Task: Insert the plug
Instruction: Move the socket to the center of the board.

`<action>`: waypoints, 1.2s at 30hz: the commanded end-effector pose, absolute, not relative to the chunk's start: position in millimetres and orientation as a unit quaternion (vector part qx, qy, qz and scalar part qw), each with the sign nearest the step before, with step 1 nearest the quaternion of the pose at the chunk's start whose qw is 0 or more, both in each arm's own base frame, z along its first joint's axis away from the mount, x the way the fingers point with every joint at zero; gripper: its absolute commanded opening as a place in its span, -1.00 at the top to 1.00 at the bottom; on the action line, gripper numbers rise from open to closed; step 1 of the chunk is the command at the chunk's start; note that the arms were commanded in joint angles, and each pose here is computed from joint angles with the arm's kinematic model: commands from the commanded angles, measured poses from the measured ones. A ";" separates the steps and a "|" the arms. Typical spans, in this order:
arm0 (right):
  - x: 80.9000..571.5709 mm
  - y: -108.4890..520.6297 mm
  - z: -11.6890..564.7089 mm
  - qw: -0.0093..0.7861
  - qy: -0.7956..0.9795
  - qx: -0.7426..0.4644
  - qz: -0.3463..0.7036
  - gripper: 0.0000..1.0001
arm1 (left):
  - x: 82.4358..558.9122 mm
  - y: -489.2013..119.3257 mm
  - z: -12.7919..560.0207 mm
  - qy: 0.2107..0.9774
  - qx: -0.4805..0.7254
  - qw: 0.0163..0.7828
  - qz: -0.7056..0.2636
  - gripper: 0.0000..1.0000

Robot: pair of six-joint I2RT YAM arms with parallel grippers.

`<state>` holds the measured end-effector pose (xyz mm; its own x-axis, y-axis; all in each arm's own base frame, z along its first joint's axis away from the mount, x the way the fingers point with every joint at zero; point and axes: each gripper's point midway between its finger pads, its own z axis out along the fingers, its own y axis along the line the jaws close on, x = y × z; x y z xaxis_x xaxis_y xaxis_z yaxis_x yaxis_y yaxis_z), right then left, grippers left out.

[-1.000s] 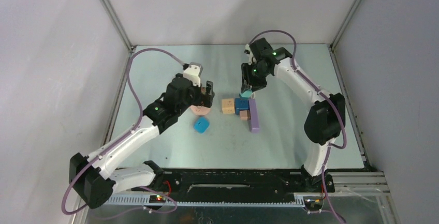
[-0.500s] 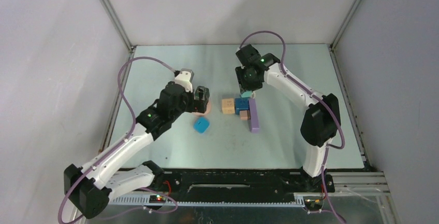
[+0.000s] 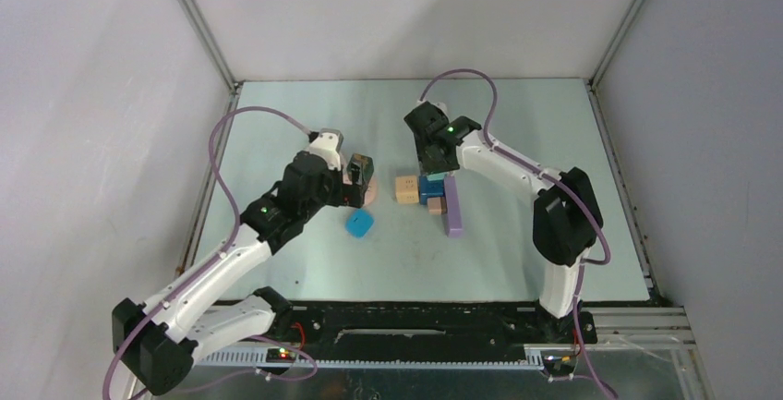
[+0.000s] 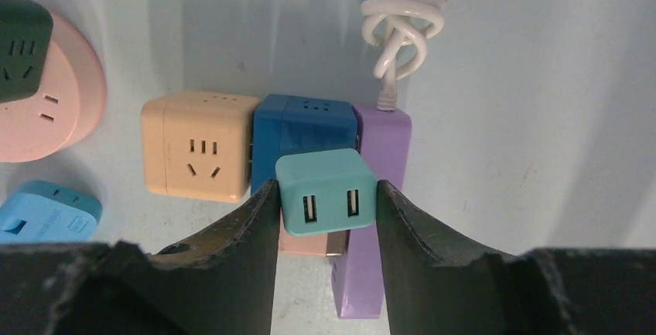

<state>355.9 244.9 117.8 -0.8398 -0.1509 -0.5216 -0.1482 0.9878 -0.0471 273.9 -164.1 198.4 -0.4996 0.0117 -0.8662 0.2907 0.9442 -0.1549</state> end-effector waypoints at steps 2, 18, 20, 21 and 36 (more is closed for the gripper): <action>360.5 259.2 136.3 0.319 0.946 -0.024 0.042 1.00 | 272.3 -159.7 194.1 0.855 0.090 0.491 -0.140 -1.00; 345.5 252.7 127.9 0.303 0.952 -0.024 -0.022 1.00 | 272.7 -158.0 190.9 0.857 0.109 0.484 -0.141 -0.99; 341.6 252.0 128.1 0.302 0.953 -0.024 -0.029 1.00 | 272.4 -157.7 189.9 0.857 0.110 0.483 -0.141 -0.99; 340.5 250.9 128.0 0.304 0.952 -0.023 -0.033 1.00 | 272.2 -157.6 189.7 0.857 0.111 0.483 -0.142 -1.00; 355.3 251.0 119.4 0.310 0.950 -0.009 -0.039 1.00 | 272.6 -156.2 189.5 0.857 0.121 0.480 -0.144 -0.99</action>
